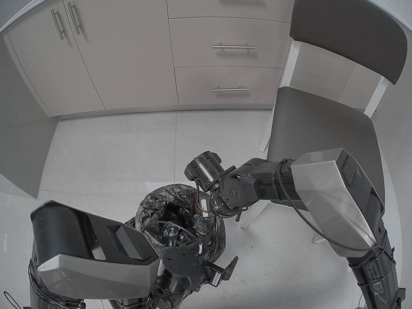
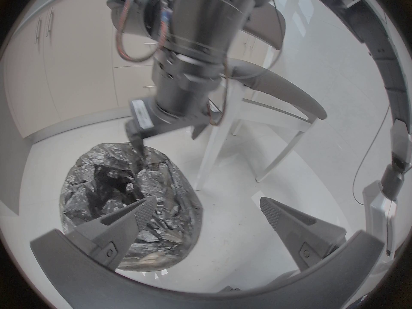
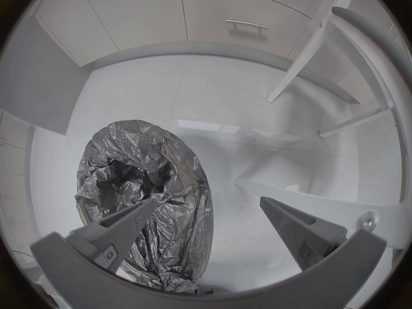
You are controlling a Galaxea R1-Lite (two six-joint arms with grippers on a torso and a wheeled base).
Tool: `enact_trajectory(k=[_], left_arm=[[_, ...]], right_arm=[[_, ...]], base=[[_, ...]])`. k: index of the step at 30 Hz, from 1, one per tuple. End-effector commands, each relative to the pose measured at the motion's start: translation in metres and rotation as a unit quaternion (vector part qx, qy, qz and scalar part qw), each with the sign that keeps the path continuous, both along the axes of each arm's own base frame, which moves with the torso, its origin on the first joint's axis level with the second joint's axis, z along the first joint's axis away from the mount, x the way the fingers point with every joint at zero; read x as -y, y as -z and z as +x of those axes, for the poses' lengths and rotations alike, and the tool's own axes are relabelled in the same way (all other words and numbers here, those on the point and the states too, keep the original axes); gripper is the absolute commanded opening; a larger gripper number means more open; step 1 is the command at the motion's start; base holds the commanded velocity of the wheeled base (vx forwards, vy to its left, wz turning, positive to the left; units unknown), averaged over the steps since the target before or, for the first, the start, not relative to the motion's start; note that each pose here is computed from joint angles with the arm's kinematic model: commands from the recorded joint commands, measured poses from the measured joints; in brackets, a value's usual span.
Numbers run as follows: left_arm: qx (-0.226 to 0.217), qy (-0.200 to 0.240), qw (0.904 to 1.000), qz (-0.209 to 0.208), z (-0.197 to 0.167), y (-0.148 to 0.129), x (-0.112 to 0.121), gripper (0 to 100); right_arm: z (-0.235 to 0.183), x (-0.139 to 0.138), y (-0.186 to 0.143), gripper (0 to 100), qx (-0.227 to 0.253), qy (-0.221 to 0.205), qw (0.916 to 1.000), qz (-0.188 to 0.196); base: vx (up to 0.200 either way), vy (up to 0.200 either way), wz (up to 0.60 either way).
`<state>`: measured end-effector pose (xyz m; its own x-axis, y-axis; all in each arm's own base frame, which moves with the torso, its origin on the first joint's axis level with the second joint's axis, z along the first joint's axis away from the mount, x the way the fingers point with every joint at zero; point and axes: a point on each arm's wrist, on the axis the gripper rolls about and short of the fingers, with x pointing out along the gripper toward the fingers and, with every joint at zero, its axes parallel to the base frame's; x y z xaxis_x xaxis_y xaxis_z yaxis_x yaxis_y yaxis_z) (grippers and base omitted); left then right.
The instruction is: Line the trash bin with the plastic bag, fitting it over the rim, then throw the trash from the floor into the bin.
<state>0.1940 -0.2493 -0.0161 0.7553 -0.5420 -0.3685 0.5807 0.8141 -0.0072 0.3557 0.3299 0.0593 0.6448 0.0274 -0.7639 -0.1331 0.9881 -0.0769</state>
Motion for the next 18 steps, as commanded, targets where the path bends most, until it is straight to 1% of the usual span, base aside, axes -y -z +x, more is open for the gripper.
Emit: enact_trajectory(k=[1, 5, 12, 18], left_arm=[[0.002, -0.030, 0.9995, 0.002, 0.004, -0.009, -0.016, 100], [-0.008, -0.035, 0.9993, 0.012, 0.002, -0.005, -0.023, 100], [-0.010, -0.036, 0.9992, 0.012, 0.005, -0.003, -0.022, 100], [-0.012, -0.042, 0.9989, 0.015, 0.008, 0.001, -0.024, 100]], right_arm=[[-0.001, 0.000, 0.024, 100, -0.019, 0.011, 0.9996, -0.015], [-0.001, 0.000, 0.032, 100, -0.026, 0.021, 0.9993, -0.015], [-0.005, 0.003, 0.042, 100, -0.040, 0.033, 0.9984, -0.022], [-0.007, 0.013, 0.047, 100, -0.042, 0.049, 0.9968, -0.046]], base=[[0.000, 0.000, 0.00], [0.000, 0.000, 0.00], [0.000, 0.000, 0.00], [0.000, 0.000, 0.00]])
